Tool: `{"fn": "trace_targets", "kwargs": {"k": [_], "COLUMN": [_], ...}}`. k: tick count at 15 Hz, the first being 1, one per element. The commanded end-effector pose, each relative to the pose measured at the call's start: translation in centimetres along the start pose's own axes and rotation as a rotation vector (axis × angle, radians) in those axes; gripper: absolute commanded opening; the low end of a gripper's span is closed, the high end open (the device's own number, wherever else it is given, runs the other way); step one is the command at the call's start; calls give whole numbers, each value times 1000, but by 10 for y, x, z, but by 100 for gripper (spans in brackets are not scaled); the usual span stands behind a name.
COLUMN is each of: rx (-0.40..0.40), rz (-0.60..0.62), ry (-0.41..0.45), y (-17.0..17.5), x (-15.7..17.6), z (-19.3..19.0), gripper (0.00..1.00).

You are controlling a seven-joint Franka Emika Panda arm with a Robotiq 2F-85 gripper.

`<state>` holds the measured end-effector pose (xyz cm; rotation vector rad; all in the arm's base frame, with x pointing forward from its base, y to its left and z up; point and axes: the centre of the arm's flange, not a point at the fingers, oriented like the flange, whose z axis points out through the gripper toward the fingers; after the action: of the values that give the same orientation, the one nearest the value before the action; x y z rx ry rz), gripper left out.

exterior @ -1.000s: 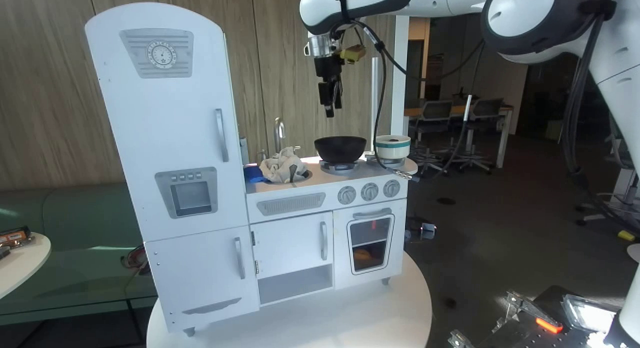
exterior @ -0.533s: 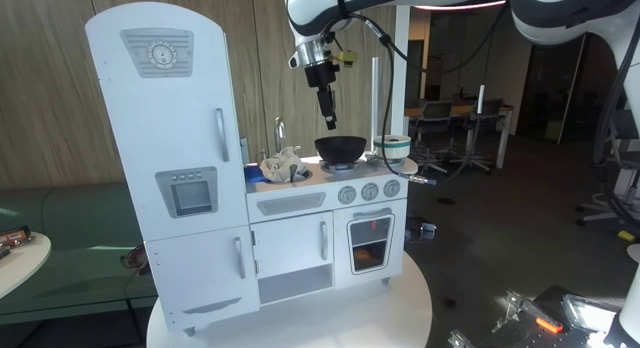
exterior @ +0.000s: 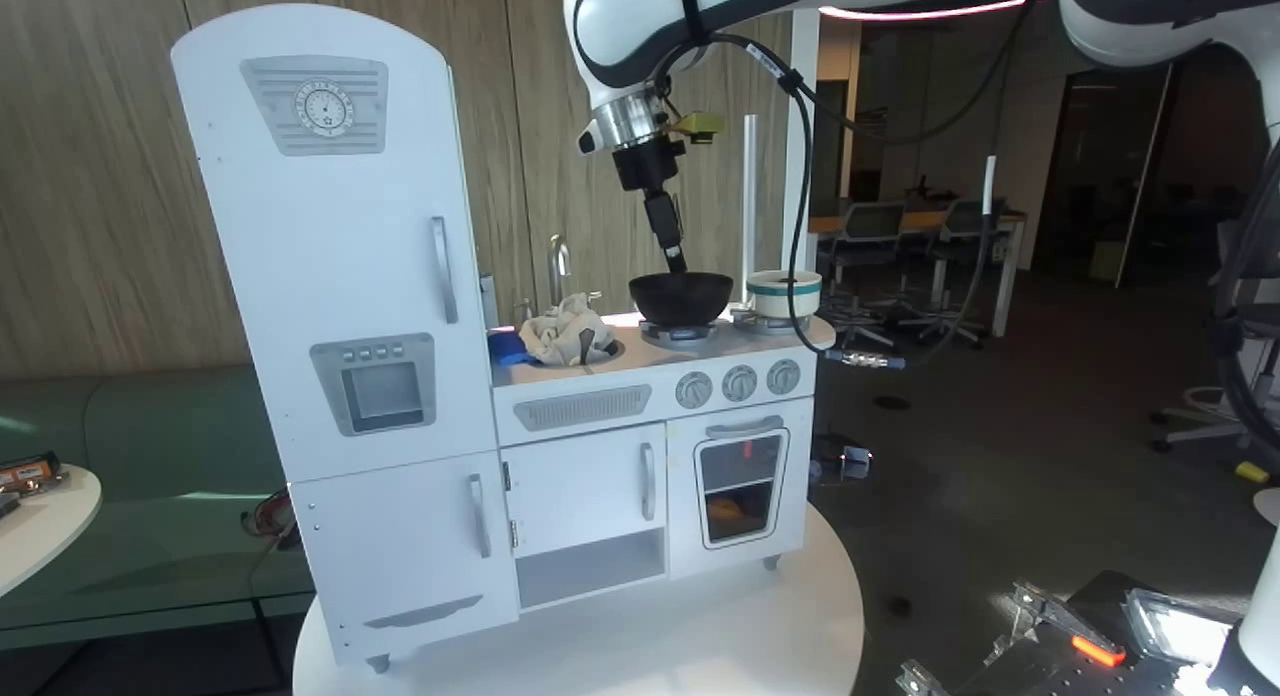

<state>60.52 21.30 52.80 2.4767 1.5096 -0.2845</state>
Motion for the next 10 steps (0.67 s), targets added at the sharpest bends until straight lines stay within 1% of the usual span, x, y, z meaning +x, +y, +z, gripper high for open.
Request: {"fn": "trace_targets", "kwargs": {"k": [1, 4, 7, 8, 10], "rx": [-4, -15, -13, -16, 12], "rz": [-83, -193, -314, -343, -406], "ry": [71, 201, 299, 317, 347], "y": [-8, -27, -59, -69, -92], "x": [14, 46, 74, 82, 95], "z": [14, 22, 22, 21, 23], "gripper": [100, 100, 100, 100, 100]}}
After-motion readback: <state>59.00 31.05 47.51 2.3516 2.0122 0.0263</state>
